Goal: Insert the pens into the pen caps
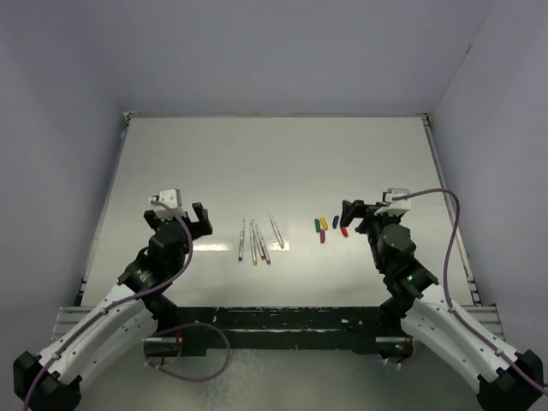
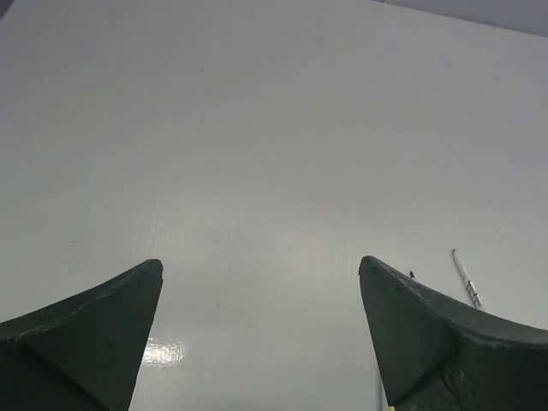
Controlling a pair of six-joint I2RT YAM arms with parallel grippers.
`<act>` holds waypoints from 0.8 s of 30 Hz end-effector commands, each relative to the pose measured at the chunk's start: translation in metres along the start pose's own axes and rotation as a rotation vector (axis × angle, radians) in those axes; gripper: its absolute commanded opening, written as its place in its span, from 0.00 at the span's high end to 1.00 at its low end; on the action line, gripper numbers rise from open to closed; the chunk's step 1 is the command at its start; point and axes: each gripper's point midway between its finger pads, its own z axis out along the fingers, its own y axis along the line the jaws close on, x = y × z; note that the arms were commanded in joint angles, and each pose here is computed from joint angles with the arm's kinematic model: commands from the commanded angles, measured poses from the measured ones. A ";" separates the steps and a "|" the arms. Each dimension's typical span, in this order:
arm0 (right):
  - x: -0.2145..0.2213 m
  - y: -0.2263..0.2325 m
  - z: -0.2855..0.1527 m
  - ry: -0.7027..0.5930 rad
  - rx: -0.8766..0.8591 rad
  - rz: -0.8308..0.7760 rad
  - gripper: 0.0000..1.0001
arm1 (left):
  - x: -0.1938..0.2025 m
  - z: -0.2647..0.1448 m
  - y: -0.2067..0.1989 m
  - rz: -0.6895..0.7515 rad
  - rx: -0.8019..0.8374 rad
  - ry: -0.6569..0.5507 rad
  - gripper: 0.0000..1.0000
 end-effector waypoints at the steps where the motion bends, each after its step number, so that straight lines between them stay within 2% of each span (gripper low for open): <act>1: -0.014 -0.002 0.002 -0.058 0.019 0.002 0.00 | -0.020 -0.004 -0.009 -0.062 0.047 -0.063 0.01; 11: -0.007 -0.012 -0.001 -0.027 0.073 0.043 0.00 | -0.014 0.004 -0.014 -0.048 0.025 -0.009 0.01; 16: -0.012 -0.019 -0.004 -0.073 0.109 0.095 0.00 | -0.008 0.006 -0.009 -0.089 -0.031 0.026 0.01; 24: -0.020 -0.035 -0.010 -0.138 0.178 0.152 0.00 | -0.006 0.005 -0.023 -0.082 0.042 0.050 0.01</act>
